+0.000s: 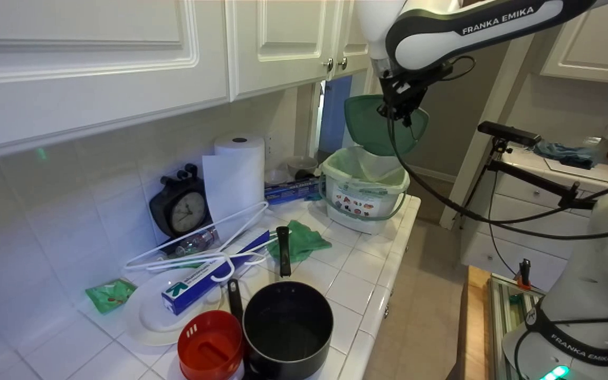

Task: Use the silver spoon to open the lid on the bin.

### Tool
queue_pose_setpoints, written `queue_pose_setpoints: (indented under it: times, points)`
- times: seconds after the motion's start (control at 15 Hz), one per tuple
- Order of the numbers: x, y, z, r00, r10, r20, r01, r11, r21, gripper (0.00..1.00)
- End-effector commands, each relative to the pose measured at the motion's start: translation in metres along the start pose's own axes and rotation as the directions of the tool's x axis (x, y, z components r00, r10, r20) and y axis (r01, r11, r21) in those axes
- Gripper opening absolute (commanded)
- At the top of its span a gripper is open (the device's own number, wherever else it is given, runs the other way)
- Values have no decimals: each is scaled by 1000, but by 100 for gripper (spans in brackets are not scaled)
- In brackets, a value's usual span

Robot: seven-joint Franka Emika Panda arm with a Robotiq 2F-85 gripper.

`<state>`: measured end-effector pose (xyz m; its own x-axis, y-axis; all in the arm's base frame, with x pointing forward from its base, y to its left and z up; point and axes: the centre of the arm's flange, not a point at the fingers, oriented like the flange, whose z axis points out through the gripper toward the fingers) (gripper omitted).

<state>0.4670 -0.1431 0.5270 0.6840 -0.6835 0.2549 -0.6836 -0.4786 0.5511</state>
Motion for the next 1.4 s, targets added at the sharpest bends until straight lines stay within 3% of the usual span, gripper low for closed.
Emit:
queue_pose_setpoints:
  times: [0.0,0.67,1.33]
  points:
    - [-18,-24,0,1000,-12,3,12,999,34,4]
    - [-73,-83,13,989,-137,-54,140,988,58,4]
    - [-118,-147,49,955,-279,-96,290,947,134,4]
